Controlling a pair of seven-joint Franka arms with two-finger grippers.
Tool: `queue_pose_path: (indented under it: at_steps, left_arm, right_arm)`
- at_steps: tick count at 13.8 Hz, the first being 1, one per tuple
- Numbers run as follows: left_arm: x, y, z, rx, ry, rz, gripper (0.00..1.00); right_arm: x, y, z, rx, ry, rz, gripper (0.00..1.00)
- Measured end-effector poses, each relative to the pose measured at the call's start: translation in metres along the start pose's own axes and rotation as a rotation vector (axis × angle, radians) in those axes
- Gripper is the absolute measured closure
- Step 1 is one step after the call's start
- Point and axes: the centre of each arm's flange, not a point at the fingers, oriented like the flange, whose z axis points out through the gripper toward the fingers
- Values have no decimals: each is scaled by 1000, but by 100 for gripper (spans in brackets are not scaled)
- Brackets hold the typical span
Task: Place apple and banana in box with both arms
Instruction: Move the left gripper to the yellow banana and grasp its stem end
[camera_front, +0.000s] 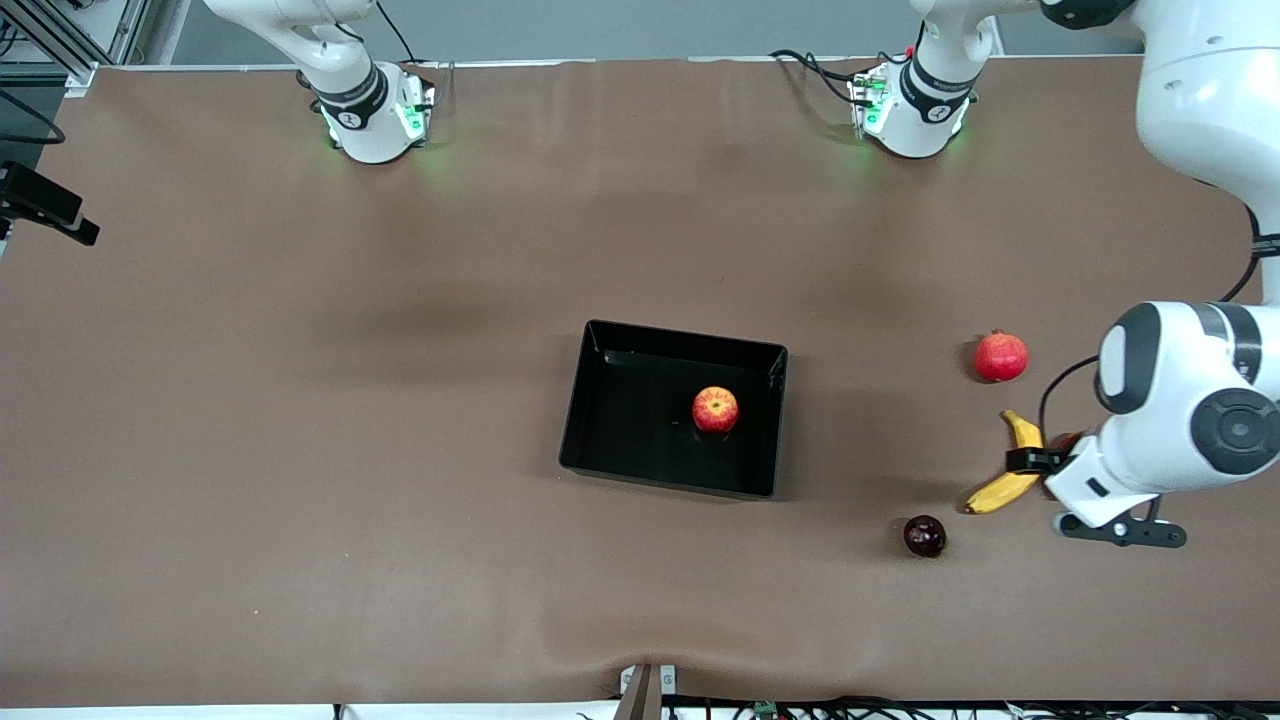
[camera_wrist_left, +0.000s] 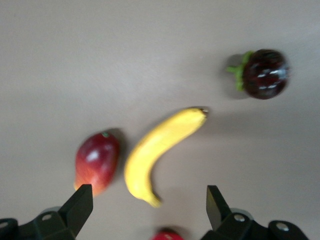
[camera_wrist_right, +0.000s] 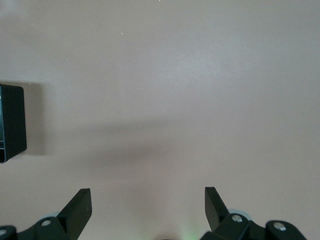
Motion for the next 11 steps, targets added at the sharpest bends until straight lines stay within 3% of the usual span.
queue_pose_path:
  at_steps: [5, 11]
  left_arm:
    - [-16, -4, 80, -36, 17, 174, 0]
    - [-16, 5, 107, -52, 11, 356, 4]
  right_arm:
    - [0, 1, 0, 0, 0, 1, 0]
    - [0, 2, -1, 0, 3, 3, 0]
